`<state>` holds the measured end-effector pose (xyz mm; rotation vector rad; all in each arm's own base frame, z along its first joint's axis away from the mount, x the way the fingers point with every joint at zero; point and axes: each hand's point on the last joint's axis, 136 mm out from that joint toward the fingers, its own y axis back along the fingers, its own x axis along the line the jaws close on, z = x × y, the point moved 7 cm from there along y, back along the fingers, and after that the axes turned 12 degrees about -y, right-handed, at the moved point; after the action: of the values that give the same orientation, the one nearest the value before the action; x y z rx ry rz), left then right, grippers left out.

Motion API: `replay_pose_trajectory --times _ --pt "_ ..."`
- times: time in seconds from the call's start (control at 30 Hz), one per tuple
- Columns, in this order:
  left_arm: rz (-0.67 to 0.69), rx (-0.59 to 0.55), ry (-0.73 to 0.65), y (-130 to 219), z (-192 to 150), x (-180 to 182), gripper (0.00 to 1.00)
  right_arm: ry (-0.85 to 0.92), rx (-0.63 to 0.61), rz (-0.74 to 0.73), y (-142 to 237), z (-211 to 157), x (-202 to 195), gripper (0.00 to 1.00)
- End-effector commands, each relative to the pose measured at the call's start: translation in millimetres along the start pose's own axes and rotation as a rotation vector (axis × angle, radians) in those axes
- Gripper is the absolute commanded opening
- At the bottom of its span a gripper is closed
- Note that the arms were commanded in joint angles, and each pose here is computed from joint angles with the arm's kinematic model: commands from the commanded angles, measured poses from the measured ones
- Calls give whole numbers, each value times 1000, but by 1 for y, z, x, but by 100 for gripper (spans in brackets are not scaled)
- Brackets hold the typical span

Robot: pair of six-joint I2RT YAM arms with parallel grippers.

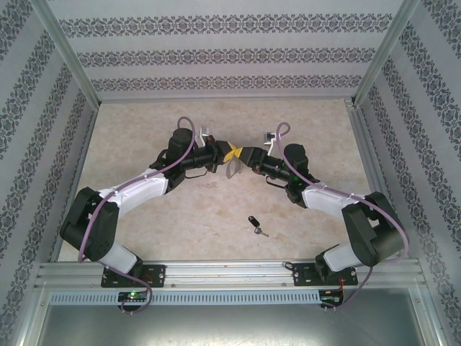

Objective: Put the keys on the keyring

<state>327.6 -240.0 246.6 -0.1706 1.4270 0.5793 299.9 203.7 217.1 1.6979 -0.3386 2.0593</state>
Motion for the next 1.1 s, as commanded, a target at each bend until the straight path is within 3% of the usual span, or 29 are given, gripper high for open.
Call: replay_pose_trajectory --times 0.0,0.3,1.07 --pt "-76 -33 -30 9 4 -17 0 9 20 68 -5 -2 10 54" --pt "-77 -39 -26 9 5 -16 0 -8 45 117 -7 -4 16 50" --pt "-83 -49 -23 12 3 -17 0 -24 31 56 -13 -10 -7 36"
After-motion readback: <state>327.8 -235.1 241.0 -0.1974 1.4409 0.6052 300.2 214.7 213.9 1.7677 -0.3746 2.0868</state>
